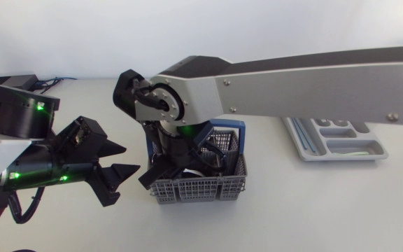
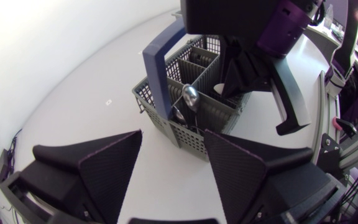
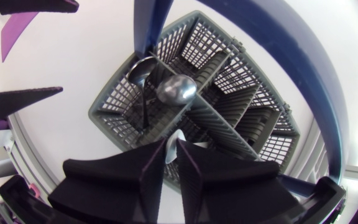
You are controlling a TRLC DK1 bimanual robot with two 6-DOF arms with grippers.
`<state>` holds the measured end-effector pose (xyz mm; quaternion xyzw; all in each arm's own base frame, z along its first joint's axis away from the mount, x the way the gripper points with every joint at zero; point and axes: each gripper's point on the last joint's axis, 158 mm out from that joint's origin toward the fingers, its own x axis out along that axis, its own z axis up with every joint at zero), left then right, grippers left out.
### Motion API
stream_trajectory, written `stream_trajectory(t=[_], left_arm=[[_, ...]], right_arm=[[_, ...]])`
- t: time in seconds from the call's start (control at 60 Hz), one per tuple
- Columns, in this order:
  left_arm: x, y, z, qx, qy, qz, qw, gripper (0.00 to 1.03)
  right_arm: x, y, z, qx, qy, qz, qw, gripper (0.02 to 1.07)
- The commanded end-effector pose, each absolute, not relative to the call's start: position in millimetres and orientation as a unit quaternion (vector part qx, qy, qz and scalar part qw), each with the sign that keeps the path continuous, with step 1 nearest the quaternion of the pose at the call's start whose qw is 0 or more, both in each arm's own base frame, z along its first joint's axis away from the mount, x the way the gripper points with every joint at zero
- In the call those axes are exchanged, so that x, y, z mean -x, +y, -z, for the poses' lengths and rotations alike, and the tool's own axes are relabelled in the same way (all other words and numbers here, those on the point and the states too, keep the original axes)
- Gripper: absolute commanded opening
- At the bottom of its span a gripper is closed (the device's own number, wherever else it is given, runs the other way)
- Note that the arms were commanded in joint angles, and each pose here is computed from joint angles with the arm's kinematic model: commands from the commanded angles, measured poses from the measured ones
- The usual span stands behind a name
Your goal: Unload the cutlery basket into the drawer organizer.
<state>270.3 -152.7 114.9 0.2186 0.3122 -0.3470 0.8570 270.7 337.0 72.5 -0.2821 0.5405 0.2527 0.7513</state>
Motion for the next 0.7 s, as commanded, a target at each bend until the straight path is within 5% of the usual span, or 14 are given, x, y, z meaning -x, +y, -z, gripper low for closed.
stream_trajectory(t=[0.0,0.317,0.683], left_arm=[[-265.2,-155.0,-111.8,-0.228,0.307,0.357,0.853,0.7],[-263.8,-161.7,-116.4,-0.229,0.301,0.364,0.851,0.7],[-264.9,-161.4,-113.7,-0.229,0.305,0.363,0.85,0.7]], right_arm=[[-266.4,328.4,-79.5,0.282,0.542,-0.243,0.754,0.15],[-270.3,306.9,-103.7,0.265,0.533,-0.251,0.764,0.14],[-248.4,296.8,-180.3,0.13,0.52,-0.362,0.763,0.14]])
